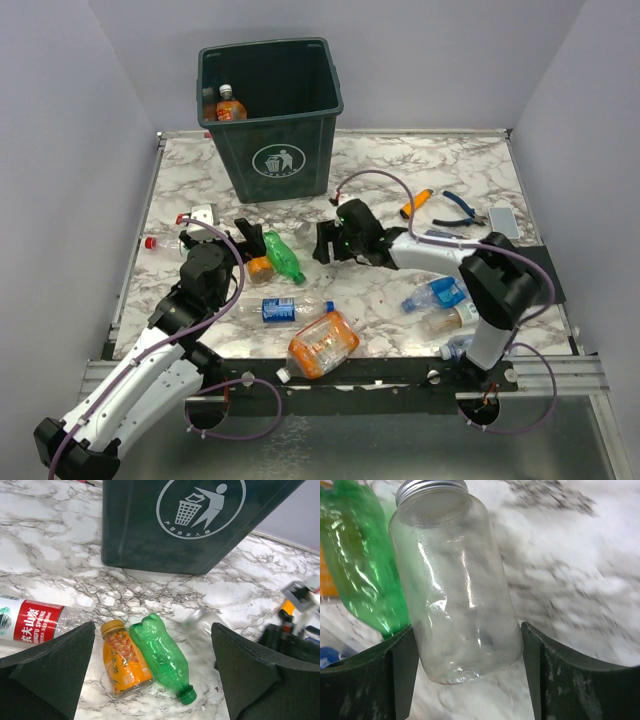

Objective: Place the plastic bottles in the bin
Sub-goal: Move the plastic bottle to the center of the board, then pick up the plastic bottle at the center of the board.

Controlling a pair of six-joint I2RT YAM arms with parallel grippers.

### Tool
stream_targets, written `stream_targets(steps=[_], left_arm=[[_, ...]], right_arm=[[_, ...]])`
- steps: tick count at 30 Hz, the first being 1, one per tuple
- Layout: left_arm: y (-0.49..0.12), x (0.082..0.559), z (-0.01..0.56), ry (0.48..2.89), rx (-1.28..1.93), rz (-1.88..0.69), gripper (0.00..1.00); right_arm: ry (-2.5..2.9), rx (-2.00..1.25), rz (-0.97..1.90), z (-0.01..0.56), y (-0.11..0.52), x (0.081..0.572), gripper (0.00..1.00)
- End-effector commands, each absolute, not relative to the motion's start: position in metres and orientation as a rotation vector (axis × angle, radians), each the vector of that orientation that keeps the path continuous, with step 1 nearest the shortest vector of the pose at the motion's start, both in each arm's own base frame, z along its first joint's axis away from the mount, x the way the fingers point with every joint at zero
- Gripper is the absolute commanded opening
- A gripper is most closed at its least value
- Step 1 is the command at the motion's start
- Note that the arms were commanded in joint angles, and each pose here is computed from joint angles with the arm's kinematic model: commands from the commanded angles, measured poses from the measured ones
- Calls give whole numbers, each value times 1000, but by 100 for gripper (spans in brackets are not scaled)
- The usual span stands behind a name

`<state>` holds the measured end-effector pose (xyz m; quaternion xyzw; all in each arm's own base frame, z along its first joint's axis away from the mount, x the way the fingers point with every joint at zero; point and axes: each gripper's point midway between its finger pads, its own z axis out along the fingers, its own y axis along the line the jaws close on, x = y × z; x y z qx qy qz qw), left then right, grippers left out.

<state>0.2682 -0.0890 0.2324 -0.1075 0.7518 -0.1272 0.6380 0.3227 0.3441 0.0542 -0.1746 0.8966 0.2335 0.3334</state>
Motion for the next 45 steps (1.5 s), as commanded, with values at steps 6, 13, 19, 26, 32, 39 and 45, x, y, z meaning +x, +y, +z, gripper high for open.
stream_targets(steps=[6, 13, 19, 26, 32, 39, 45], left_arm=[[-89, 270, 231, 1708, -262, -297, 99], [-92, 271, 229, 1717, -255, -305, 99], [-91, 270, 230, 1714, -255, -307, 99], [-92, 270, 230, 1716, -252, -309, 99], [-93, 270, 229, 1718, -247, -314, 99], [-94, 269, 229, 1719, -242, -318, 99], [-93, 269, 229, 1718, -243, -314, 99]], right_arm=[[2434, -161, 381, 48, 241, 263, 68], [2549, -167, 373, 37, 228, 235, 79], [2615, -198, 325, 37, 223, 228, 96], [2623, -353, 209, 58, 222, 241, 100], [2662, -541, 91, 59, 224, 253, 100], [2683, -608, 115, 48, 237, 269, 100], [2697, -629, 157, 37, 240, 268, 94]])
